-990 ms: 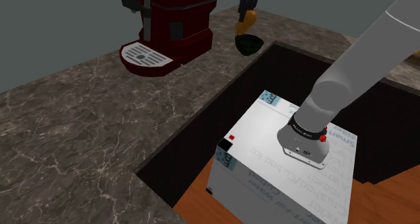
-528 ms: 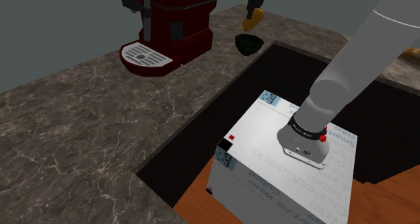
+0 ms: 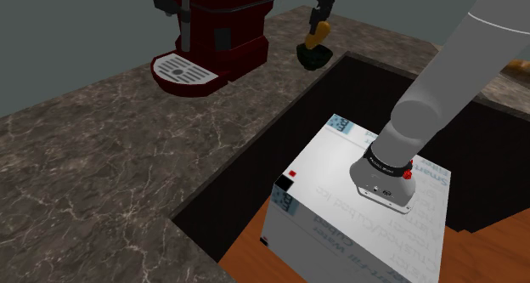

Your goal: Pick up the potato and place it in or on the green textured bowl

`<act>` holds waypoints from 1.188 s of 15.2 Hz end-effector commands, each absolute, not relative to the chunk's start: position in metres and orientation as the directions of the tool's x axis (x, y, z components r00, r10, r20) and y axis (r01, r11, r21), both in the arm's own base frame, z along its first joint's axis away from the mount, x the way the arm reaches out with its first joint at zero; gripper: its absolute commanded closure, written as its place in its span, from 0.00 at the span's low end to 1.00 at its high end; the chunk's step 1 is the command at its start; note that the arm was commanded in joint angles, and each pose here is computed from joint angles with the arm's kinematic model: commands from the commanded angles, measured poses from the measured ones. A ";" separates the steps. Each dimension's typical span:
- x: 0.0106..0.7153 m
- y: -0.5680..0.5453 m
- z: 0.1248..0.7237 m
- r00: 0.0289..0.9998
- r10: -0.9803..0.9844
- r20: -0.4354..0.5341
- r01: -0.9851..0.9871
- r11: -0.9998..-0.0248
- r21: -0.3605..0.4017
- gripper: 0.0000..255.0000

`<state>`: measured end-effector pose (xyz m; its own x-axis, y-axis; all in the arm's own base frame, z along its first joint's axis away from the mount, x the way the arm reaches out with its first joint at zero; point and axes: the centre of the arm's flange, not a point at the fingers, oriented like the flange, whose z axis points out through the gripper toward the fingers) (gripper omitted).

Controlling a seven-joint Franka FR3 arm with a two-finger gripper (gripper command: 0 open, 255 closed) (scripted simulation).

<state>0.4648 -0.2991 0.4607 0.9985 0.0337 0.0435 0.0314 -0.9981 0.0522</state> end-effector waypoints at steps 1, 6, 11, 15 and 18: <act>0.465 -0.300 0.450 0.998 0.034 0.044 0.032 -0.998 0.052 1.00; 0.465 -0.300 0.432 0.998 0.034 0.044 0.031 -0.998 0.052 1.00; 0.465 -0.300 0.432 0.998 0.034 0.044 0.032 -0.998 0.052 1.00; 0.465 -0.300 0.432 0.998 0.034 0.044 0.032 -0.998 0.052 0.00; 0.465 -0.300 0.432 0.998 0.034 0.044 0.031 -0.998 0.052 0.00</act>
